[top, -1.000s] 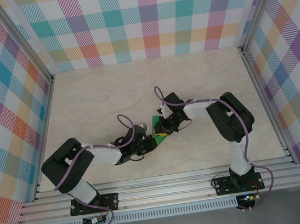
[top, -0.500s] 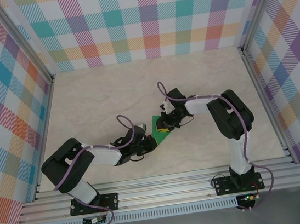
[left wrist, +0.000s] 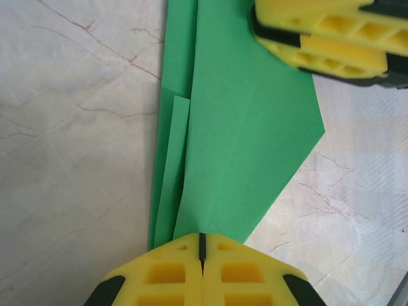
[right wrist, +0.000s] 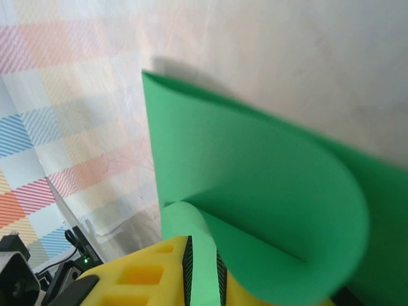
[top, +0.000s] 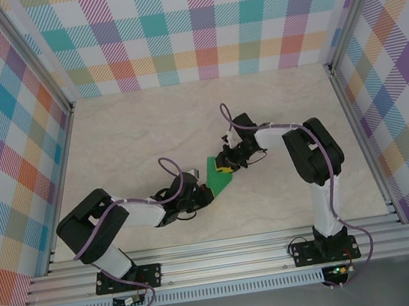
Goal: Fold a paper plane with a square sheet of paper (pick it up from the middle)
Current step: Fourth fold the wing at the center of the table.
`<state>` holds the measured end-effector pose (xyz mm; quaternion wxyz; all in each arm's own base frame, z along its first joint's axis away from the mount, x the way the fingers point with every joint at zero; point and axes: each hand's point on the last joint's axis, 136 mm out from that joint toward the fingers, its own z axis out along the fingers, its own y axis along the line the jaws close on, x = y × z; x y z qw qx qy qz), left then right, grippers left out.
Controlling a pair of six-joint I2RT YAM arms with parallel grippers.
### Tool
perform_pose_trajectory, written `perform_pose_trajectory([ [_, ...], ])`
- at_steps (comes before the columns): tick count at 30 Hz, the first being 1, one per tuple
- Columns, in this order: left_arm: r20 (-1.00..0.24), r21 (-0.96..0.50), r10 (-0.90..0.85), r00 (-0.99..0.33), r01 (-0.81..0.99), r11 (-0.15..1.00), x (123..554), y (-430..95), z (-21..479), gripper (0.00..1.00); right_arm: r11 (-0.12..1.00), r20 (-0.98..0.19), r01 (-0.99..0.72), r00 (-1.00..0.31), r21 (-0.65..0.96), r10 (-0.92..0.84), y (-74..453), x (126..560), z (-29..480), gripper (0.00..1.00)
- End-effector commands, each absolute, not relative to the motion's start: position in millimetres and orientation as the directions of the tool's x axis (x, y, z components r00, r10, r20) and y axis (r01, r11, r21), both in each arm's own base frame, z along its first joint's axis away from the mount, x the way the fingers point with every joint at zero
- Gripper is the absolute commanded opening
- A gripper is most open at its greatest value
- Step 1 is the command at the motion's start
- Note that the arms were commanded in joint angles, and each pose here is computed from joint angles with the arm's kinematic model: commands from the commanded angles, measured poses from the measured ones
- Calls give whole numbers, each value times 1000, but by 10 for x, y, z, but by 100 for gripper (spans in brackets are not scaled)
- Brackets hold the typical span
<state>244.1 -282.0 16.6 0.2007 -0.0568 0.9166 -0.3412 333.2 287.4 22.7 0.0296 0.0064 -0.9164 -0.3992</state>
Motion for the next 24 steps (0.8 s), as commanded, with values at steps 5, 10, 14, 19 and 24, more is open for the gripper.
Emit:
perform_pose_trajectory([
  [5, -175, -389, -200, -964, -119, 914, 1943, -2159, -567, 0, 749, -32, 4, -999, 663, 33, 2594, 3744, 60, 21],
  [10, -175, -395, -199, -964, -116, 911, 1946, -2176, -556, 0, 769, -30, 17, -998, 639, 47, 2525, 3812, -4, 21],
  [14, -175, -398, -196, -965, -113, 911, 1947, -2185, -554, 0, 757, -39, 18, -998, 653, 58, 2491, 3893, 19, 20],
  [19, -170, -397, -191, -967, -110, 911, 1932, -2182, -563, 0, 742, -62, 5, -996, 670, 63, 2443, 4050, 133, 21],
  [24, -169, -400, -193, -967, -112, 910, 1936, -2188, -562, 0, 741, -64, 14, -995, 671, 77, 2387, 4151, 135, 21],
])
